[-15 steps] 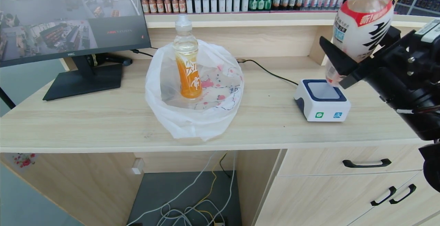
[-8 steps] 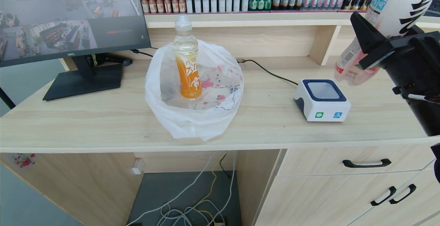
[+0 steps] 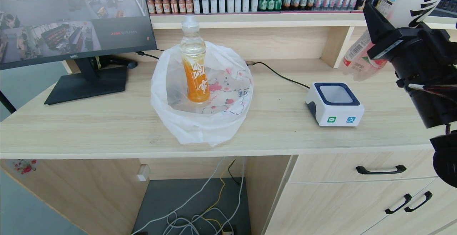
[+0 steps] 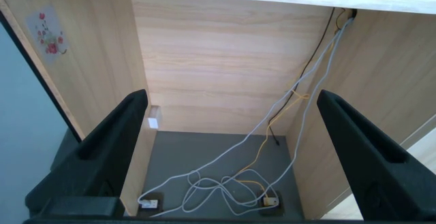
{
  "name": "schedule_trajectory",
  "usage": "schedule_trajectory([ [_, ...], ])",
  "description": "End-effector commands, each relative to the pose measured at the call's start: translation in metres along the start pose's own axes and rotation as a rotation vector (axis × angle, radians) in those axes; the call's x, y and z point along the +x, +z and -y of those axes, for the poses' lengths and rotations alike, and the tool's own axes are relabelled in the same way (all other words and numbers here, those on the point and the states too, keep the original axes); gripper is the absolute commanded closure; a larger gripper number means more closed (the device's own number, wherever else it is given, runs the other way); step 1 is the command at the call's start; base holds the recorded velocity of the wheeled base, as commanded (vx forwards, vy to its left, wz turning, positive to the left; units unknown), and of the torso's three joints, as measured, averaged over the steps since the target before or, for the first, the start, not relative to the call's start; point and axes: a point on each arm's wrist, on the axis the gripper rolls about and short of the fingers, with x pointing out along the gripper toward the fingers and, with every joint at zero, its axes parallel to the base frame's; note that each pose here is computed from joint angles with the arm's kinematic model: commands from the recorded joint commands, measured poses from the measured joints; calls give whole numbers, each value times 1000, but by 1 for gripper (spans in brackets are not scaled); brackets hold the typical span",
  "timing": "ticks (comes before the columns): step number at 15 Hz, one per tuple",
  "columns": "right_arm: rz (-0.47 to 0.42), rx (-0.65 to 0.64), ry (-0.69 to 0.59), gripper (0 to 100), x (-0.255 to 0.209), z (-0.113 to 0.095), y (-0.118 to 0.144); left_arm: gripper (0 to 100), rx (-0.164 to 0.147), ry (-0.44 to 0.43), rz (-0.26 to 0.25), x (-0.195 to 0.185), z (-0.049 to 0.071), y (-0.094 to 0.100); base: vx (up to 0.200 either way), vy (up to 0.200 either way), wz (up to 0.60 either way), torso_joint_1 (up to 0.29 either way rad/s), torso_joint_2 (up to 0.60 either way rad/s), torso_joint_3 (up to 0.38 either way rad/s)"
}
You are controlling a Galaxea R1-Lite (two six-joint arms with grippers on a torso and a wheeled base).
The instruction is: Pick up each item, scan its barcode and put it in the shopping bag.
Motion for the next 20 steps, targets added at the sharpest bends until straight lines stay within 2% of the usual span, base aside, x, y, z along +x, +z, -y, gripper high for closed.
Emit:
schedule_trajectory([
  [1,-2,4,4,100,5,-2,-6,0,0,1,0,0,0,0,0,200,0,-2,2,7],
  [7,-4,-28,-40,100,6,14,-8,0,0,-1,0,0,0,0,0,200,0,1,1,0],
  [12,-7,-28,-39,100,7,15,-10,0,0,1,0,0,0,0,0,200,0,6,0,1],
  [20,4,-29,-29,100,17,12,-17,0,1,-1,0,0,0,0,0,0,0,0,0,0],
])
